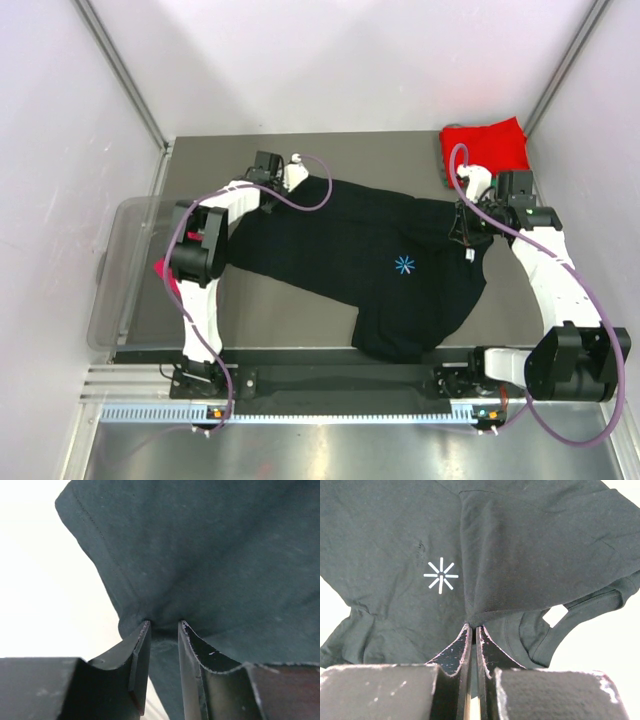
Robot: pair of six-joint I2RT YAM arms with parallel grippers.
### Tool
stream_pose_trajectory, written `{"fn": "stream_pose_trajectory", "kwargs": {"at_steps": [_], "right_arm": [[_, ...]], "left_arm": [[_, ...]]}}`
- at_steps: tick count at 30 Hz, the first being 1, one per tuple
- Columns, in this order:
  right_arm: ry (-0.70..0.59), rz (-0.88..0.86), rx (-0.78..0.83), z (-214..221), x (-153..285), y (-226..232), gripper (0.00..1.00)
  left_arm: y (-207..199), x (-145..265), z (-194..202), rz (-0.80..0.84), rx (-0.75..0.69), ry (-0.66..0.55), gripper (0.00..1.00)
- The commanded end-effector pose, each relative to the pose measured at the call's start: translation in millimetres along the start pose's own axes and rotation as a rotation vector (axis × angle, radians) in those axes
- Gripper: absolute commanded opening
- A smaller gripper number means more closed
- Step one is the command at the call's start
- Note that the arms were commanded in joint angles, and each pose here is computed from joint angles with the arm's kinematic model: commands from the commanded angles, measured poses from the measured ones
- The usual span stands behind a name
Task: Fold and stack the t-shirts
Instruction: Fold the tshirt
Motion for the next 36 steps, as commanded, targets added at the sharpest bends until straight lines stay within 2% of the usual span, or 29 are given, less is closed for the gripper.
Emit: {"fn": "stream_pose_trajectory", "kwargs": {"at_steps": [1,6,14,21,28,32,36], "right_arm": [[-0.03,-0.01,0.013,-6.2,0.7,1.7,0.0],[-0.035,-0.002,0.017,-6.1,3.2,1.7,0.0],[-0.051,-0.002,0.02,-8.9,5.9,3.0,0.0],[-0.018,0.088,0.04,-6.9,-7.8,-20.4,0.0],[-0.046,0.261,0.098,-40.2,-41.9,-75.6,0.0],[-0.03,0.328,0.053,-61.6,-72.6,-112.3,0.0],[-0.033,0.378,0.029,-71.9,-81.2,-136.3,0.0]], "left_arm": [[9.7,-12.3,3.2,-0.037,-0.039,0.032,0.33],[10.7,-10.2,14.1,-0.018,-0.049,0.072,0.32],[17.2,5.7,15.1,-0.016,-0.052,0.067,0.32],[8.8,10.3,21.9,0.015,-0.041,0.08,0.31],[5.3,7.0,27.2,0.022,-0.033,0.092,0.29],[5.9,4.6,26.7,0.019,-0.028,0.093,0.29],[5.9,2.7,26.9,0.017,-0.022,0.096,0.29]]}}
Point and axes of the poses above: each gripper's point midway between its finger pads, its own x axis back along the fingers, its own y axis along the line the jaws close on, z = x × y, the point moved 2 cm from there along x, back along the fingers, and after that the axes turned 3 degrees about x, right-handed, at the moved point
